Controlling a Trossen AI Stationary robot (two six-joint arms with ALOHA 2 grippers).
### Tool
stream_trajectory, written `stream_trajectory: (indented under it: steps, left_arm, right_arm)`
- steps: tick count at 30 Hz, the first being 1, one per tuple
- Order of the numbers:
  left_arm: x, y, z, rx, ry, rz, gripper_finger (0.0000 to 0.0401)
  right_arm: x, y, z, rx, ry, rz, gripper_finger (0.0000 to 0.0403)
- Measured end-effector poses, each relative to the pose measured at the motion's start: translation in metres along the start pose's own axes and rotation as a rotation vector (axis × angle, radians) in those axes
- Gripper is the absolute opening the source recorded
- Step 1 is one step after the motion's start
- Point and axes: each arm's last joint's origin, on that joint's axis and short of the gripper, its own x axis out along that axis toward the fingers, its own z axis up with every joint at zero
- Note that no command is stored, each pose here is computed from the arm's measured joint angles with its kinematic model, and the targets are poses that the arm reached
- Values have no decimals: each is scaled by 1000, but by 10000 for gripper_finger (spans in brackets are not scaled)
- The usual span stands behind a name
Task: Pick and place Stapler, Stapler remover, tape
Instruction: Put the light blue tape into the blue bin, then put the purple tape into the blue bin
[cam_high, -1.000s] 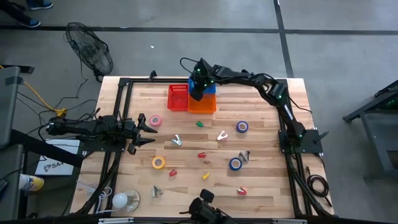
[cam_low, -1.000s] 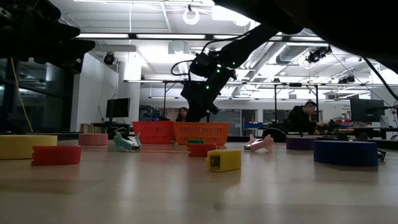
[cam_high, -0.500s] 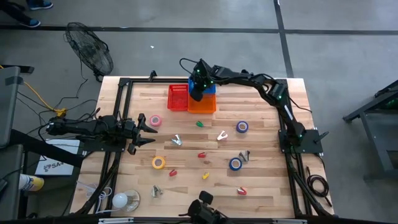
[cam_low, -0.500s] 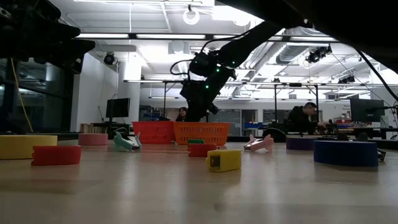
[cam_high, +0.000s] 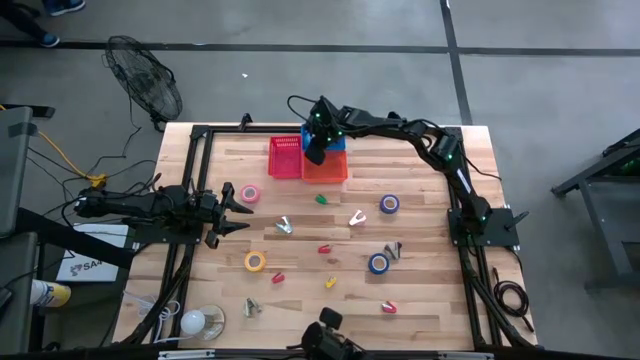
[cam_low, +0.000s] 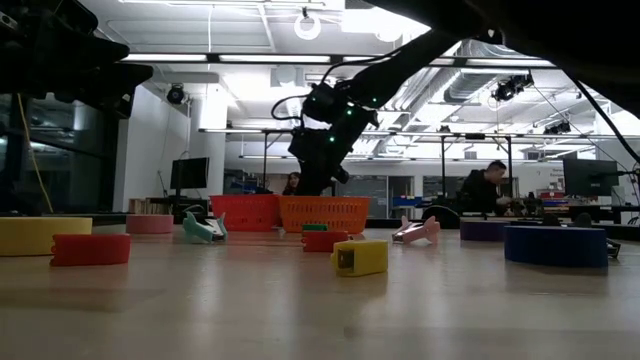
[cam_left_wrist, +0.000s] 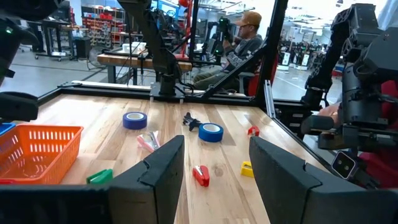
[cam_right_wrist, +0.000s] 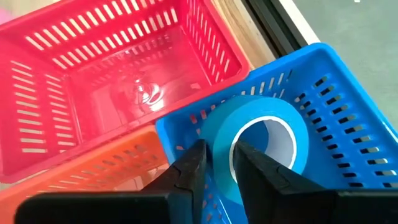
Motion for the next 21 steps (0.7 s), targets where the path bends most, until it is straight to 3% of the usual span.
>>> stream_trajectory:
  steps: [9,21]
  left_arm:
    - [0,0,0,0,0,0,179]
    - [0,0,0,0,0,0,179]
  right_arm:
    - [0,0,0,1,5,-8,78]
    - [-1,-2,-3,5,37,-56,162]
